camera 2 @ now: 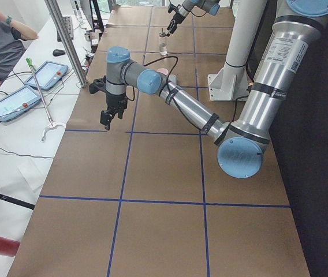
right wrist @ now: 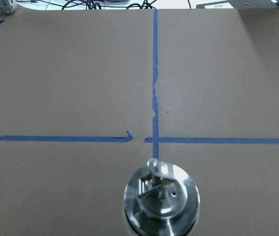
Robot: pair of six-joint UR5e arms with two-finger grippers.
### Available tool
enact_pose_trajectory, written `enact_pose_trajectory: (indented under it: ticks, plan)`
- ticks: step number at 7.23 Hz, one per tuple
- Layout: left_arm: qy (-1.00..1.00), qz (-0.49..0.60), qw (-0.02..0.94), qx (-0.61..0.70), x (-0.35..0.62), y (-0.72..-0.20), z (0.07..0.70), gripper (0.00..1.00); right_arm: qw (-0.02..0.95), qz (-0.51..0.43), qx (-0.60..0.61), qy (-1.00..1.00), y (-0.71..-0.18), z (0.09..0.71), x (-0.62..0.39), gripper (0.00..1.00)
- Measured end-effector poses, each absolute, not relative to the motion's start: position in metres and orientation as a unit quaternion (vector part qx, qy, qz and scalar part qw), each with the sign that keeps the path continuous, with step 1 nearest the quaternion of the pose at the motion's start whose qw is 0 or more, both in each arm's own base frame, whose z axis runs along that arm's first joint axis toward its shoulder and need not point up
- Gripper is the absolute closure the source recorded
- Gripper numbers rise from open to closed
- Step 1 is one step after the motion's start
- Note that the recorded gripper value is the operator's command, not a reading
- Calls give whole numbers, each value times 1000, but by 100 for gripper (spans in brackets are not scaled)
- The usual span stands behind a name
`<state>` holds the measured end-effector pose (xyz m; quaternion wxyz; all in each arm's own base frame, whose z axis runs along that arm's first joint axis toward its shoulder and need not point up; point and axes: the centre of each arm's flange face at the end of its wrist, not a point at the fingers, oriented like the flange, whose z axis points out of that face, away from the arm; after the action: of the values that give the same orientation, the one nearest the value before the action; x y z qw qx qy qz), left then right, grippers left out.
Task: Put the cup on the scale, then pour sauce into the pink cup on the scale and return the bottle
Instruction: 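Grasp the glass sauce dispenser by its metal top with the right gripper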
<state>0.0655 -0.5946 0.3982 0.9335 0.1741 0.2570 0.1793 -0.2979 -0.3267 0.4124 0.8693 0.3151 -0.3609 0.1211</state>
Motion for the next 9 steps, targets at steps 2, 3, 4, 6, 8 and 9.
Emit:
enact_pose_trajectory:
  ticks: [2,3,4,6,8,9]
  plan:
    - [249,192,932,178,52,-600,417,0,858,123,352,-353,-328,435,-320,0]
    - [249,192,932,178,50,-600,418,0,856,123,363,-347,-329,442,-331,0]
    - [249,193,932,178,50,-601,419,0,855,124,373,-339,-331,447,-341,0]
    - [249,192,932,179,50,-601,419,0,856,123,385,-323,-332,458,-355,0]
    - [249,192,932,179,50,-601,418,0,858,121,389,-313,-332,468,-360,0]
    - [249,192,932,179,50,-601,418,0,860,119,389,-308,-332,473,-362,0]
